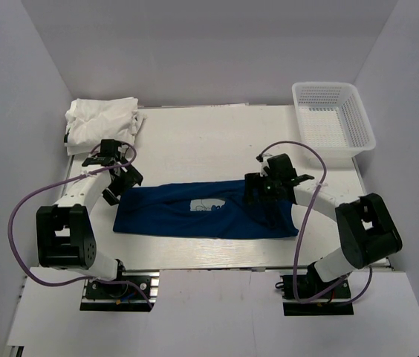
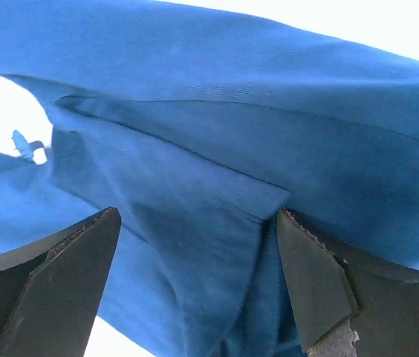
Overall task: Fold and stack the t-shirts
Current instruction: Fold the other side of the tshirt into a rectangle
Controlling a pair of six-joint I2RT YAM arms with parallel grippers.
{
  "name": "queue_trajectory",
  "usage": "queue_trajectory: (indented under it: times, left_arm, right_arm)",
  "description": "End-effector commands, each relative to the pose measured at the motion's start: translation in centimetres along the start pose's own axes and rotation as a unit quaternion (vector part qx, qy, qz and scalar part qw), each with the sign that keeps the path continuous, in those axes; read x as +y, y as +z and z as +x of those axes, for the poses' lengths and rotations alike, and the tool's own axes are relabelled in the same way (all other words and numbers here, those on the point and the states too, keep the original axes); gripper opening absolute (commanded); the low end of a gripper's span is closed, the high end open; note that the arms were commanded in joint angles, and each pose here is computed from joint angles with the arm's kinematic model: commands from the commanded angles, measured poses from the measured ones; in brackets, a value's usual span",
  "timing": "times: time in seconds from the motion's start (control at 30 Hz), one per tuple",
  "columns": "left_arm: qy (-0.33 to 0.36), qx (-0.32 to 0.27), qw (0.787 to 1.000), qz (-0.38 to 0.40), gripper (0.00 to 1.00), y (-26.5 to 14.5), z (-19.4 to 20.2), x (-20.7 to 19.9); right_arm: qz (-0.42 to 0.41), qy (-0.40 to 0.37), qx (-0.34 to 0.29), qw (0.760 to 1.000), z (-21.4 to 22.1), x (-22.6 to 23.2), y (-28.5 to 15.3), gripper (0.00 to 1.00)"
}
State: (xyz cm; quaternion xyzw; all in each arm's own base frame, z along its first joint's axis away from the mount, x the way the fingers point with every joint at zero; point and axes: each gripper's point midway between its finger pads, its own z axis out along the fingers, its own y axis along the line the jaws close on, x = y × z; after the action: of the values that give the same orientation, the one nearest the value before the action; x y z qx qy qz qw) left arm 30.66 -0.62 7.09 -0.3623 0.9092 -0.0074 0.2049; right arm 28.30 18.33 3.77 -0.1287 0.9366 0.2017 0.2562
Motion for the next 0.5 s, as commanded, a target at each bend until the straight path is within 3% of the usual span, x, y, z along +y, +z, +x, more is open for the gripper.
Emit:
queue_trajectory:
  times: [0.0, 0.3, 0.47]
  left_arm:
    - [0.008, -0.01, 1.0, 0.002, 1.0, -0.6, -0.3, 0.3]
    - [0.008, -0.017, 1.0, -0.006, 1.0, -0.8, -0.5, 0.7]
    - [0.008, -0.027, 0.999, -0.02, 1.0, -1.2, -0.9, 1.2]
  right_arm:
    - [-0.07, -0.022, -0.033, 0.997, -2.4, 3.1, -0.3, 0.9]
    - [-0.236, -0.019, 0.026, 0.971, 2.5, 9.6, -2.1, 0.9]
    - [-0.25, -0.05, 0.064, 0.965, 5.2, 11.0, -3.8, 0.9]
